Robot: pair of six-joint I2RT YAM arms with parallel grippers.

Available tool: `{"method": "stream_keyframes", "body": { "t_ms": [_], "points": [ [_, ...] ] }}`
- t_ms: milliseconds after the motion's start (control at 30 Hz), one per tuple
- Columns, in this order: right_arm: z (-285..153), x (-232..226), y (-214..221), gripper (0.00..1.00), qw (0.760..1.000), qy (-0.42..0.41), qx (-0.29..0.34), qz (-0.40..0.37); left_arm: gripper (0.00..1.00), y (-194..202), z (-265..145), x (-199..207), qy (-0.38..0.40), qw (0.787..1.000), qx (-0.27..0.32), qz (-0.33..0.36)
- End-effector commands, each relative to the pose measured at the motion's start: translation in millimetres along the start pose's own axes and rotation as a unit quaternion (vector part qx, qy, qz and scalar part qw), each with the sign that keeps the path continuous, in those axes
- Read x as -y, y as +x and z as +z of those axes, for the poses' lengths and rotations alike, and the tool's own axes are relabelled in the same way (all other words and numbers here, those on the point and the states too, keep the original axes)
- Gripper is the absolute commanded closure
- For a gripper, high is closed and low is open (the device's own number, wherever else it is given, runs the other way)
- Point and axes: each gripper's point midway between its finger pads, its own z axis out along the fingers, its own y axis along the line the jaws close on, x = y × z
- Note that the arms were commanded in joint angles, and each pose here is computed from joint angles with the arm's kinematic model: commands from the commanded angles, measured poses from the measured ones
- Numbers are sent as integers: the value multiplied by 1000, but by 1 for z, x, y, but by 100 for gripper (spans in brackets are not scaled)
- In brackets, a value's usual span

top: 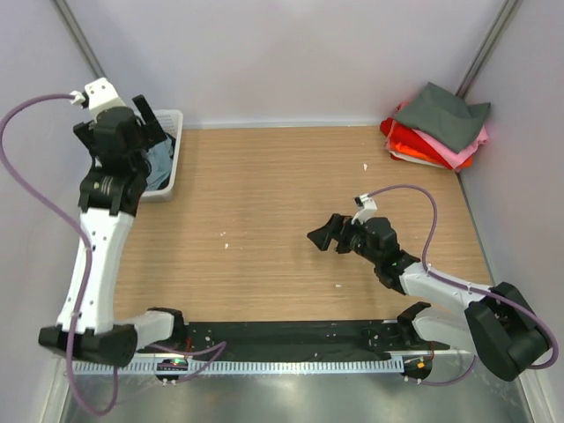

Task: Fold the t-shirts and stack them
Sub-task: Grab the tshirt from the pile

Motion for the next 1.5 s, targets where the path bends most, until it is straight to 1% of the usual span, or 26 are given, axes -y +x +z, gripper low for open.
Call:
{"method": "stream_keyframes", "body": {
  "t_ms": [0,33,67,100,133,233,267,333,367,433,467,500,700,767,800,833,900,933,1200,1267,1300,1333,1367,1400,1467],
  "points": [
    [0,-11,-18,0,999,-20,37,-12,0,-10,37,-3,-7,999,-9,-39],
    [1,-12,-18,0,999,-22,35,-12,0,4,61,-10,-29,998,-30,-41],
    [2,-13,-17,0,999,-21,29,-11,0,11,77,-18,-35,997,-47,-51],
    [4,-12,-17,0,999,-18,27,-10,0,10,89,-21,-38,996,-51,-65],
    [6,-11,-16,0,1000,-15,21,-10,2,33,116,-29,-49,992,-87,-79],
    [9,-10,-14,0,1000,-13,14,-8,12,51,154,-38,-50,987,-120,-97],
    [9,-10,-15,0,1000,-14,15,-9,13,76,173,-36,-56,984,-149,-81],
    [10,-10,-14,0,1000,-13,14,-8,14,85,193,-36,-62,983,-160,-68],
    [10,-9,-14,0,1000,-12,14,-8,15,112,210,-38,-72,978,-189,-56],
    [11,-8,-14,0,1000,-9,14,-7,17,120,224,-37,-76,976,-199,-49],
    [12,-8,-14,0,1000,-8,14,-5,17,147,239,-38,-83,970,-224,-42],
    [13,-7,-13,0,1000,-7,11,-5,17,145,247,-37,-83,971,-221,-43],
    [16,-7,-12,0,1000,-6,6,-5,20,210,291,-37,-89,956,-278,-44],
    [17,-7,-13,0,1000,-7,6,-5,20,224,300,-37,-88,952,-288,-47],
    [18,-7,-13,0,1000,-6,6,-5,20,222,305,-38,-88,953,-284,-52],
    [19,-6,-13,0,1000,-4,5,-6,21,237,310,-39,-90,950,-295,-53],
    [20,-6,-14,0,1000,-4,5,-3,23,240,317,-39,-86,950,-296,-58],
    [21,-6,-14,0,1000,-3,4,-4,25,252,320,-40,-88,947,-305,-56],
    [25,-4,-14,0,1000,3,1,-2,32,274,332,-38,-81,945,-313,-58],
    [25,-4,-13,0,1000,4,-1,-1,39,279,335,-39,-81,944,-314,-59],
    [25,-4,-13,0,1000,5,-1,-2,56,280,335,-36,-76,944,-316,-60],
    [26,-4,-13,0,1000,5,-2,-2,76,280,336,-35,-72,944,-317,-61],
    [26,-3,-12,0,1000,6,-2,-1,94,277,337,-34,-71,945,-314,-62],
    [26,-3,-13,0,1000,7,-3,-1,100,275,337,-33,-70,946,-311,-64],
    [26,-3,-12,0,1000,7,-4,-1,100,266,337,-30,-62,948,-304,-67]
  ]
}}
